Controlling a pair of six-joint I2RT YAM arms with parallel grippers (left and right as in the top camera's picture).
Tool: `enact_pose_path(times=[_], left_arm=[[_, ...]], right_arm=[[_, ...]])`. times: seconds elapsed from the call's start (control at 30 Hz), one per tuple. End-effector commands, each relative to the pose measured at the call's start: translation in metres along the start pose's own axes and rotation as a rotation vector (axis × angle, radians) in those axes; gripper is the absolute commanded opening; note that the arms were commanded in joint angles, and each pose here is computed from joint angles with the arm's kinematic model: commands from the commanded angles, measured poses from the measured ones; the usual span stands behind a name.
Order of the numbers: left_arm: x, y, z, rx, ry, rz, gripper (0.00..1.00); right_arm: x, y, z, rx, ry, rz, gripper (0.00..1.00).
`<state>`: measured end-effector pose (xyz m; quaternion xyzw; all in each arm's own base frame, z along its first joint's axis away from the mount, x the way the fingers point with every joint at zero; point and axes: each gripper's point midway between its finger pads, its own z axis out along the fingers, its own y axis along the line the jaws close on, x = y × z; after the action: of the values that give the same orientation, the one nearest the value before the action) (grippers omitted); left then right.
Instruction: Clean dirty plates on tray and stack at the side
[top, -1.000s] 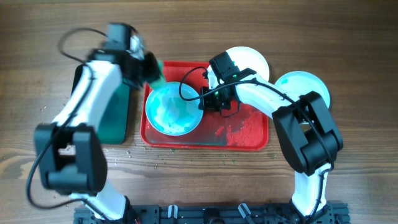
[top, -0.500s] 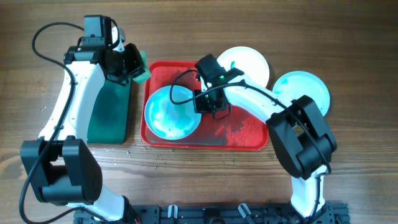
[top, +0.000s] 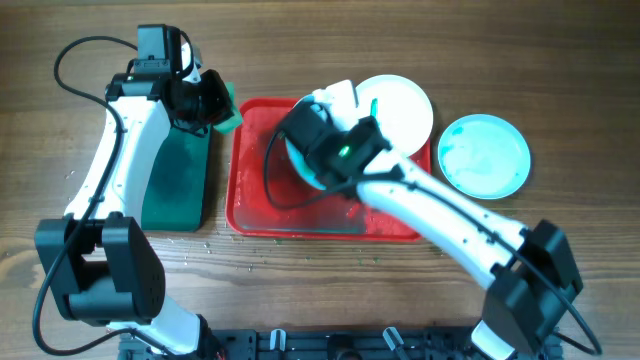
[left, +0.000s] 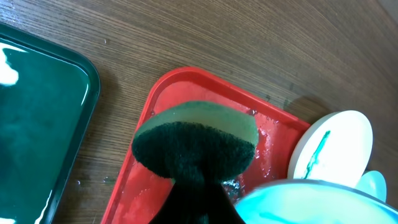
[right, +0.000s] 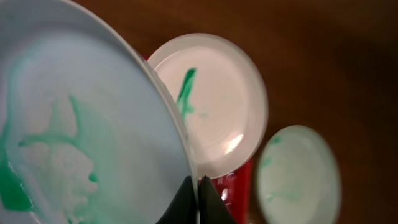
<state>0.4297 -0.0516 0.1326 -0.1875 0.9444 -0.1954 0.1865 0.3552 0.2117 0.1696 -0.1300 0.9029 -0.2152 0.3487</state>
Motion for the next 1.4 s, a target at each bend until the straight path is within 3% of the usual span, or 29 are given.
enact_pose_path(times=[0.0, 0.2, 0.67, 0.73, 0.83, 0.97, 1.13, 1.33, 1.37], left_arm=[[0.0, 0.002, 0.005, -0.009, 0.001, 0.021, 0.04], [0.0, 0.002, 0.005, -0.009, 0.001, -0.002, 0.04], [0.0, 0.002, 0.005, -0.01, 0.001, -0.002, 0.04], [0.0, 0.002, 0.005, -0.009, 0.001, -0.002, 0.04], [0.0, 0.002, 0.005, -0.01, 0.002, -0.002, 0.04], [0.002, 0.003, 0.005, -0.013, 0.007, -0.004, 0.04], [0.002, 0.003, 0.005, -0.014, 0.01, -0.005, 0.04], [0.004, 0.004, 0.005, -0.018, 0.018, -0.007, 0.04], [0.004, 0.004, 0.005, -0.018, 0.017, -0.007, 0.04]], right_arm=[[-0.036, -0.045, -0.051, 0.378, -0.256, -0.056, 0.04], [-0.048, -0.043, -0.101, 0.538, -0.423, -0.129, 0.04], [-0.051, -0.035, -0.105, 0.517, -0.434, -0.13, 0.04], [-0.043, -0.015, -0.088, 0.369, -0.367, -0.153, 0.04], [-0.009, 0.044, -0.041, -0.112, -0.103, -0.14, 0.04], [0.003, 0.069, -0.014, -0.446, 0.098, 0.097, 0.04], [0.015, 0.087, 0.027, -0.604, 0.178, 0.234, 0.04], [0.042, 0.114, 0.053, -0.615, 0.291, 0.298, 0.04], [0.047, 0.118, 0.055, -0.622, 0.308, 0.29, 0.11]])
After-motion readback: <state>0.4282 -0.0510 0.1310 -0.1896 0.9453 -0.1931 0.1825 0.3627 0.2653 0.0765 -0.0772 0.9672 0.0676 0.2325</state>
